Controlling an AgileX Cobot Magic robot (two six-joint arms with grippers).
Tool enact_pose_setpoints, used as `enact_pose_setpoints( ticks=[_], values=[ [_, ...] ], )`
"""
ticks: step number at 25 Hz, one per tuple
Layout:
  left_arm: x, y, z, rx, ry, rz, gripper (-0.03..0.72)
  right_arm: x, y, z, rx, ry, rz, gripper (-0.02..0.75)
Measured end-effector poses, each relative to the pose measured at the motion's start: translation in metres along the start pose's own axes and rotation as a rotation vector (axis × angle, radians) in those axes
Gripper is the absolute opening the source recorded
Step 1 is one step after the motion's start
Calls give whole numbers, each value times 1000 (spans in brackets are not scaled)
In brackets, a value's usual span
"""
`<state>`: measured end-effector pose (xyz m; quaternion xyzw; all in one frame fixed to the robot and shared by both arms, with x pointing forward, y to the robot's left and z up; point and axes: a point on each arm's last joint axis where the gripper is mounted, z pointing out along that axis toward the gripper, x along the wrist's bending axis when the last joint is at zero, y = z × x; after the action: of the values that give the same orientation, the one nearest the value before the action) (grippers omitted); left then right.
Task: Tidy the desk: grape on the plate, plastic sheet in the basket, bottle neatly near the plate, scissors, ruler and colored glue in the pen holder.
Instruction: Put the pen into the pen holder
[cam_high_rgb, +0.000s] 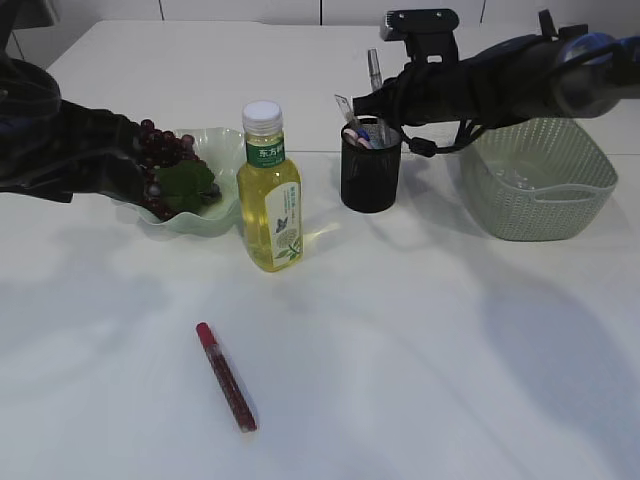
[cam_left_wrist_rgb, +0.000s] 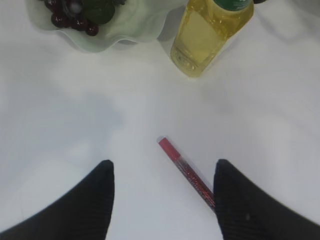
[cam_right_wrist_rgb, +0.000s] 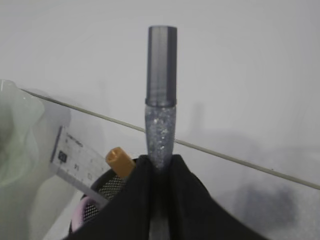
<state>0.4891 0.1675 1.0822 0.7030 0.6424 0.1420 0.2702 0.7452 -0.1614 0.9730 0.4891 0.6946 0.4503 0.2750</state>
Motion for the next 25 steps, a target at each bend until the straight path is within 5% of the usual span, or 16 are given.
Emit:
enact_pose_setpoints(
  ticks=[6, 14, 25],
  values=[
    [0, 0, 0, 0, 0, 0, 452, -2, -9, 6, 13, -12, 39, 90],
    [0, 0, 0, 0, 0, 0, 445, -2, -9, 7, 12, -15, 53, 273],
    [0, 0, 0, 0, 0, 0, 438, 1, 11, -7, -31, 4, 44, 302]
  ],
)
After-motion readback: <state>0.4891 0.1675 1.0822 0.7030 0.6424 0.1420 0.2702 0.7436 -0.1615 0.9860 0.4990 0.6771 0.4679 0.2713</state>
